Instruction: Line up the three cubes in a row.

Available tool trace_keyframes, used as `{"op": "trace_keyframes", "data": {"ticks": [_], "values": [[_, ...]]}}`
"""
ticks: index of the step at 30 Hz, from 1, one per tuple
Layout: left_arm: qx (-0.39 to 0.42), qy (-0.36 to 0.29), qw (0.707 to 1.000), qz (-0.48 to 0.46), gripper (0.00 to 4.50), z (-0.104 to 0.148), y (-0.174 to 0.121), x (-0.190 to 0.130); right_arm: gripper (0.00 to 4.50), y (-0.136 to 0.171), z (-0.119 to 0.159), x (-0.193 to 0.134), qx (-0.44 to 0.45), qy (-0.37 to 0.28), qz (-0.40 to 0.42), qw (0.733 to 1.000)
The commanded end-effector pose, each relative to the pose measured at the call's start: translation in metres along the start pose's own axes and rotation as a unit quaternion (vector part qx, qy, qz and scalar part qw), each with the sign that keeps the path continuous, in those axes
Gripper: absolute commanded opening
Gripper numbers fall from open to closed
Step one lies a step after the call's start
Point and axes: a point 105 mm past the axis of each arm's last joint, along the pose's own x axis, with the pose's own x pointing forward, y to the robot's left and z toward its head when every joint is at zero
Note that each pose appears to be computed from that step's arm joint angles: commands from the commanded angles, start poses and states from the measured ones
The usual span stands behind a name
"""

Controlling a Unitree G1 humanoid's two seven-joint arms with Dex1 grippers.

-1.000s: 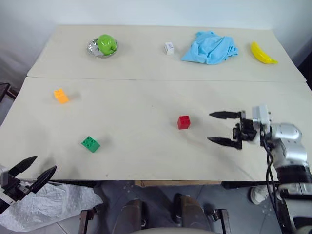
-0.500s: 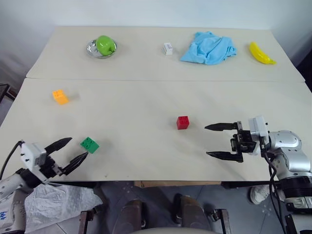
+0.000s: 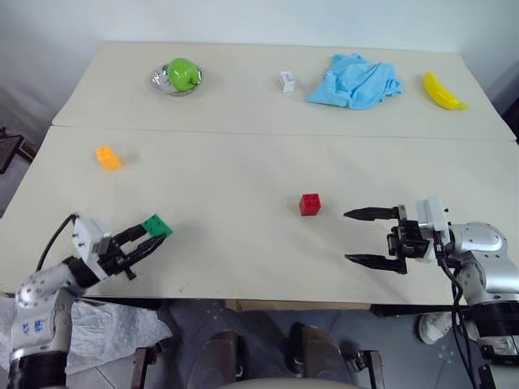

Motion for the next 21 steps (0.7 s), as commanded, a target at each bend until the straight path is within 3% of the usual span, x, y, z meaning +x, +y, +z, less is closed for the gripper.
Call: {"op": "trace_keyframes", "data": {"ticks": [1, 6, 13, 21], "values": [[0.026, 0.001, 0.992, -0.127, 1.48, 0.02, -0.006, 0.034, 4.5, 0.003, 0.012, -0.004, -0.015, -0.014, -0.018, 1.0], [0.068, 0.028, 0.966, -0.249, 1.48, 0.023, -0.004, 0.099, 4.5, 0.011, 0.013, -0.01, -0.015, -0.011, -0.049, 0.999], [0.084, 0.044, 0.951, -0.295, 1.48, 0.021, -0.011, 0.163, 4.5, 0.022, 0.017, -0.013, -0.019, -0.017, -0.1, 0.995], [0.075, 0.054, 0.947, -0.306, 1.48, 0.016, -0.019, 0.179, 4.5, 0.03, 0.014, -0.016, -0.007, -0.022, -0.143, 0.99]]}}
